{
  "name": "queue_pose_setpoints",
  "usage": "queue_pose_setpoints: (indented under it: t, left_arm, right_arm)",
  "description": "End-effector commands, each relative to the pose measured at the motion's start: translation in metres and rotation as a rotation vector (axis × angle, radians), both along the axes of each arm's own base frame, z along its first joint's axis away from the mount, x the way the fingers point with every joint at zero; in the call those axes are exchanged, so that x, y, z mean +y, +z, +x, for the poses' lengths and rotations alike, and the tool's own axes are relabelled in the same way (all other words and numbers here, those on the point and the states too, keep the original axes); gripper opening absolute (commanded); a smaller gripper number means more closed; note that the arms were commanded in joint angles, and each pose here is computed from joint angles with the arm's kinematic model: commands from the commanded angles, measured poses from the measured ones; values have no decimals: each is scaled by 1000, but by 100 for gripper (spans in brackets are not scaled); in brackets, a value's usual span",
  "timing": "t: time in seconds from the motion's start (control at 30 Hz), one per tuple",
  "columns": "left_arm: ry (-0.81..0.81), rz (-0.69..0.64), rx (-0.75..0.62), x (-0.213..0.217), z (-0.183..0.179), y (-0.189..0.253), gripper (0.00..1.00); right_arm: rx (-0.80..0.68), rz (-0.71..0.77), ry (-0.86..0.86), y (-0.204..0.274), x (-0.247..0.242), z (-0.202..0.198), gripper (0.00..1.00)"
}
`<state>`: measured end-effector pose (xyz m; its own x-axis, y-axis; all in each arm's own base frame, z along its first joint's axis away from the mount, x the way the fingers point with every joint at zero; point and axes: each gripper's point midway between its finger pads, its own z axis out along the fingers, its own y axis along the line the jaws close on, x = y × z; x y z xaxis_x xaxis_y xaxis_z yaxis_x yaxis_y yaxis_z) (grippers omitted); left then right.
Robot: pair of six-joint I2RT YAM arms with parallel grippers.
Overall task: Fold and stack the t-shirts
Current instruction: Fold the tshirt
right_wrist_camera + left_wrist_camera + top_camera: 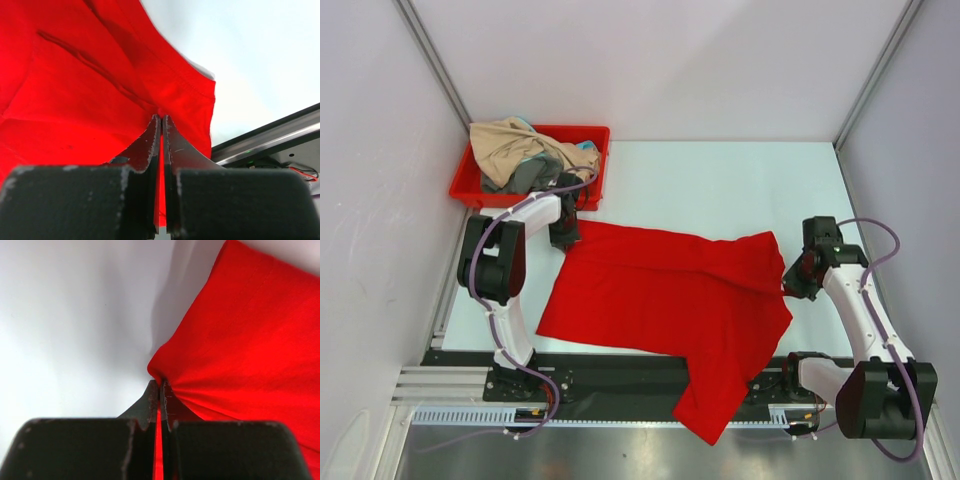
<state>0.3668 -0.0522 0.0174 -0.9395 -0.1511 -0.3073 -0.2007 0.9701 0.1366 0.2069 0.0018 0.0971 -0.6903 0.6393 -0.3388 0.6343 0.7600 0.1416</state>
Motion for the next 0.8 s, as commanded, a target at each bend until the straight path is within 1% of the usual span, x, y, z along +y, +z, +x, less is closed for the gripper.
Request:
queue_pose_setpoints:
  t: [0.0,0.03,0.1,0.17,0.27,0.33,0.37,0.4,0.43,0.47,0.53,0.63,0.77]
  left_arm:
    - [22,-37,-98,-7,18,31,0]
    - [24,-44,-112,-9,22,36,0]
    - [26,-61,-154,-13,35,51,0]
    - [26,-77,-195,-17,49,64,0]
    - [26,-98,-232,-23,67,75,0]
    - [29,-99,-231,-25,75,73,0]
    - [28,-105,-251,-27,83,81,0]
    - [28,-106,-255,-28,87,80,0]
    - [25,-103,-248,-29,91,76,0]
    - [25,-97,-266,-29,97,81,0]
    - [24,-92,-268,-29,102,80,0]
    - [15,-113,-303,-33,115,86,0]
    - [11,-128,-314,-37,123,88,0]
  right_arm:
    - [-68,-42,-23,18,-11,20,0]
    - [-102,-48,-28,29,-15,33,0]
    - [-121,-70,-30,38,-21,45,0]
    - [-174,-79,-25,51,-25,69,0]
    - [-252,-99,-16,74,-31,105,0]
    - [-272,-112,-9,83,-35,121,0]
    - [-310,-122,-11,99,-37,133,0]
    - [-296,-123,-8,96,-39,140,0]
    - [-302,-128,-3,100,-40,144,0]
    - [-315,-128,-6,106,-41,150,0]
    - [-312,-126,-1,106,-42,156,0]
    - [-330,-134,-1,112,-46,163,0]
    - [-335,-143,14,117,-48,171,0]
